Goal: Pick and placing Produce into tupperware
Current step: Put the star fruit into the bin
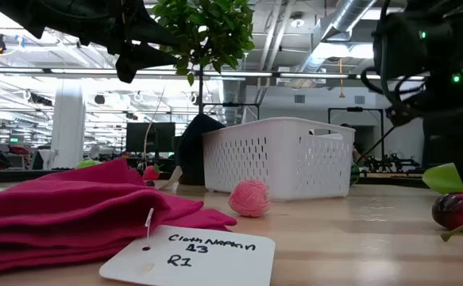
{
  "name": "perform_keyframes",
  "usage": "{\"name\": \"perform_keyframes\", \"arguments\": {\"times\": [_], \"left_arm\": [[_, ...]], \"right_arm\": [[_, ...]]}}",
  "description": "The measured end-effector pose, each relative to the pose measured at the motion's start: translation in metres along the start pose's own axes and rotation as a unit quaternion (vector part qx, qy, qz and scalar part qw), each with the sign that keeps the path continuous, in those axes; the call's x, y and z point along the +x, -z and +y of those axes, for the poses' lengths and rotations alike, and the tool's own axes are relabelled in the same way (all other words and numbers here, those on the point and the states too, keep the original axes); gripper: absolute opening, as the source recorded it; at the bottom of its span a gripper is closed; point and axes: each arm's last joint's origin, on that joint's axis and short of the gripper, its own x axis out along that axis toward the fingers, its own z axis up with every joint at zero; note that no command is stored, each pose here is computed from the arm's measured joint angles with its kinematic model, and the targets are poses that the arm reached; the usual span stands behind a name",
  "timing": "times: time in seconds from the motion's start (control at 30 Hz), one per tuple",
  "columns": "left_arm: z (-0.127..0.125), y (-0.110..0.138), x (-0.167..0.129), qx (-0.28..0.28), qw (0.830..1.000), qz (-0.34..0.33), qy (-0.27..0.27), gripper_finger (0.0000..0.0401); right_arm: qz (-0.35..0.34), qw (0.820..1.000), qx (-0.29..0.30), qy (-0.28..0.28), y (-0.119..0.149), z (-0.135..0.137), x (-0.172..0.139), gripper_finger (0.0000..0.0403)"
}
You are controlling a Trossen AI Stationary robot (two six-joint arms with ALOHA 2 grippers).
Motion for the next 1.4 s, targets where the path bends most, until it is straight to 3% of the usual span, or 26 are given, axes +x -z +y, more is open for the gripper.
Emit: {"name": "perform_keyframes", "arguments": {"times": [0.27,0.63,0.93,1.1,1.4], "left_arm": [[0.000,0.000,0.000,0.000,1.000,0.000,0.000,0.0185],[0.000,0.002,0.000,0.002,1.000,0.010,-0.001,0.0185],[0.000,0.002,0.000,0.000,1.000,0.010,0.000,0.0185],[0.000,0.002,0.000,0.000,1.000,0.009,0.000,0.0185],[0.000,0.002,0.000,-0.001,1.000,0.009,0.000,0.0185]], "right_arm": [[-0.009,1.000,-0.005,-0.012,-0.007,-0.004,0.008,0.0313],[-0.029,0.999,-0.007,-0.027,-0.015,-0.004,0.008,0.0250],[-0.037,0.999,-0.012,-0.037,-0.017,-0.002,0.008,0.0264],[-0.045,0.998,-0.021,-0.046,-0.019,0.000,0.005,0.0250],[-0.080,0.992,-0.049,-0.080,-0.028,0.014,-0.023,0.0257]]}}
